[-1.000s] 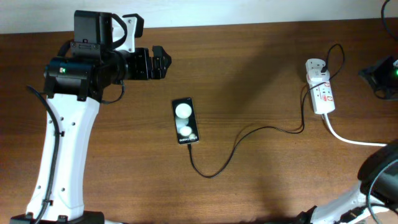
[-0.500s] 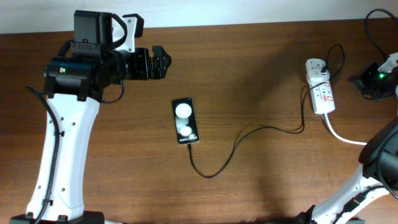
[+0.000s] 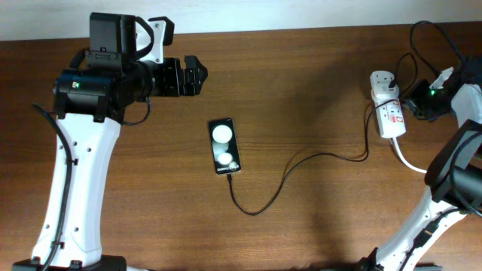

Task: Plug charger to phone and switch on socket
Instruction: 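Press the orange switch beside the charger with the right gripper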

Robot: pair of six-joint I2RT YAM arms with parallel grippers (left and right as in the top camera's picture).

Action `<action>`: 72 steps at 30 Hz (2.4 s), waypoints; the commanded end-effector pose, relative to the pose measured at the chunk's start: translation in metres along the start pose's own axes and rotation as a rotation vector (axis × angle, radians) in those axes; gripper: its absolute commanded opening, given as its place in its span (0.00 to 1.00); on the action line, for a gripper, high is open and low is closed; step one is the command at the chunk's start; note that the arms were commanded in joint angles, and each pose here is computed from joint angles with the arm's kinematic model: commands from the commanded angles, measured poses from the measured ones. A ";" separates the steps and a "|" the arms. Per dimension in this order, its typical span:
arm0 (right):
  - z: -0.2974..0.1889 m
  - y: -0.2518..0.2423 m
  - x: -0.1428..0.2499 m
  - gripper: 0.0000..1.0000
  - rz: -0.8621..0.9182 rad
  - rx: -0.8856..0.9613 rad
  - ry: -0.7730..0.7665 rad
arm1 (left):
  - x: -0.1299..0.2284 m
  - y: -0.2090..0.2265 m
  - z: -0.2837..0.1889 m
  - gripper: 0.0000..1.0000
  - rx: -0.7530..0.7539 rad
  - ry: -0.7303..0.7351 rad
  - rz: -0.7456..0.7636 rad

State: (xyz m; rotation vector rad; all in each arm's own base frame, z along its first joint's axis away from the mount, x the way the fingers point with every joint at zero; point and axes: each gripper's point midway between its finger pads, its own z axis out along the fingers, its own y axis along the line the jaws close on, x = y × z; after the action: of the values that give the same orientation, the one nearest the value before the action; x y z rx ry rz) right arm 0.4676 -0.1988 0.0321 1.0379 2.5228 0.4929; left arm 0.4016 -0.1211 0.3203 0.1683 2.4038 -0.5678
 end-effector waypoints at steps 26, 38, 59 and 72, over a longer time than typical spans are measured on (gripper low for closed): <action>0.026 0.010 0.011 0.04 -0.020 -0.015 0.044 | -0.005 -0.002 -0.009 0.99 -0.005 -0.026 0.016; 0.037 0.027 0.047 0.04 -0.064 -0.002 0.148 | -0.004 -0.002 -0.008 0.99 -0.005 -0.025 0.016; 0.033 0.024 0.026 0.04 0.005 -0.098 0.089 | -0.005 -0.002 -0.009 0.99 -0.005 -0.026 0.016; 0.042 0.029 0.056 0.04 -0.003 -0.040 0.172 | -0.005 -0.002 -0.009 0.99 -0.005 -0.026 0.016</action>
State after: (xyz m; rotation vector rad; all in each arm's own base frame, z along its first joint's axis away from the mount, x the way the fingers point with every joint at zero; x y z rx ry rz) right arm 0.4788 -0.1822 0.0256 1.0466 2.5183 0.5503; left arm 0.4016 -0.1211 0.3203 0.1683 2.4038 -0.5678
